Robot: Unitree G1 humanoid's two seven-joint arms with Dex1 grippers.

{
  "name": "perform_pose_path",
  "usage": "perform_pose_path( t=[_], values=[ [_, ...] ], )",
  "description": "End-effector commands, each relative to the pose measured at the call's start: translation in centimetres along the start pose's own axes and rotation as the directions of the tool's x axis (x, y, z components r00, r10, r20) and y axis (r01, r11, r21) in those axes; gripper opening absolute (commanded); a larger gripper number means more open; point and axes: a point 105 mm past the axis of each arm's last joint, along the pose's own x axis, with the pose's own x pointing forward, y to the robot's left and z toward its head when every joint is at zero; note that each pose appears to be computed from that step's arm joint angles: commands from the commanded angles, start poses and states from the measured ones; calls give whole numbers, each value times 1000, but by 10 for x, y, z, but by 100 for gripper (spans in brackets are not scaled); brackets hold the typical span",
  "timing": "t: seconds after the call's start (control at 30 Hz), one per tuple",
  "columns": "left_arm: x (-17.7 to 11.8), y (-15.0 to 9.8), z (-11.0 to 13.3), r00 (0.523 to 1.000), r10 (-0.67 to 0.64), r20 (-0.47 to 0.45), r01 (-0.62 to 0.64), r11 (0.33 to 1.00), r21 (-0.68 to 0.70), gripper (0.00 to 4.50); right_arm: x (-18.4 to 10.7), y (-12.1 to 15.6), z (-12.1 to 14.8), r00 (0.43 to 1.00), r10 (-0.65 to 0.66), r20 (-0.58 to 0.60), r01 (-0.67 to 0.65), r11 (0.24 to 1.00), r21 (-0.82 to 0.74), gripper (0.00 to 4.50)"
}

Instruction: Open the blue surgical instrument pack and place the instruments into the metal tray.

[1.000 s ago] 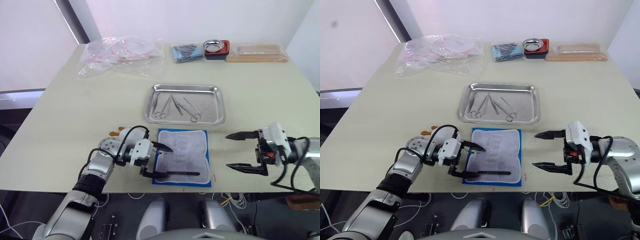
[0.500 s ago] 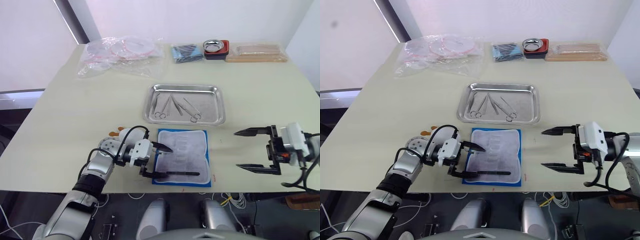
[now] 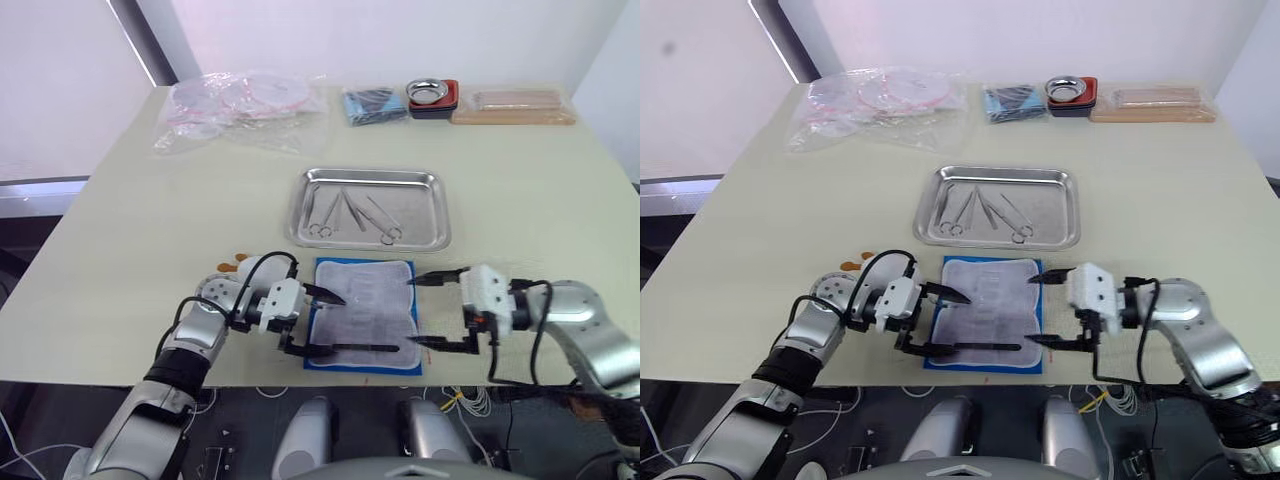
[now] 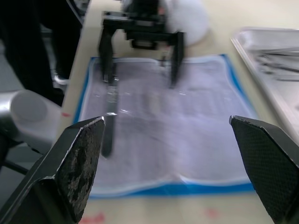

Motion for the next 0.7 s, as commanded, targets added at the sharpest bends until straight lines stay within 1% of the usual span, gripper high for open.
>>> perform_pose_path(
  t=[0.03, 0.27, 0.57, 0.67, 0.7],
  values=[
    [-5, -25, -38, 989, -65, -133, 44, 988, -151, 450, 6, -2, -4, 999, 3, -34, -4, 999, -41, 448],
    [-9, -25, -39, 988, -69, -139, 47, 987, -156, 450, 18, -3, -19, 996, -5, -86, 2, 999, -35, 448],
    [-9, -25, -38, 987, -74, -141, 52, 987, -155, 450, 33, 5, -37, 991, 24, -131, -26, 1000, -14, 448],
    [-9, -24, -37, 987, -73, -143, 51, 987, -153, 450, 34, 9, -44, 987, 55, -152, -55, 998, -1, 375],
    [-9, -24, -37, 987, -72, -143, 50, 987, -152, 450, 34, 11, -46, 985, 68, -158, -69, 998, 0, 330]
  ],
)
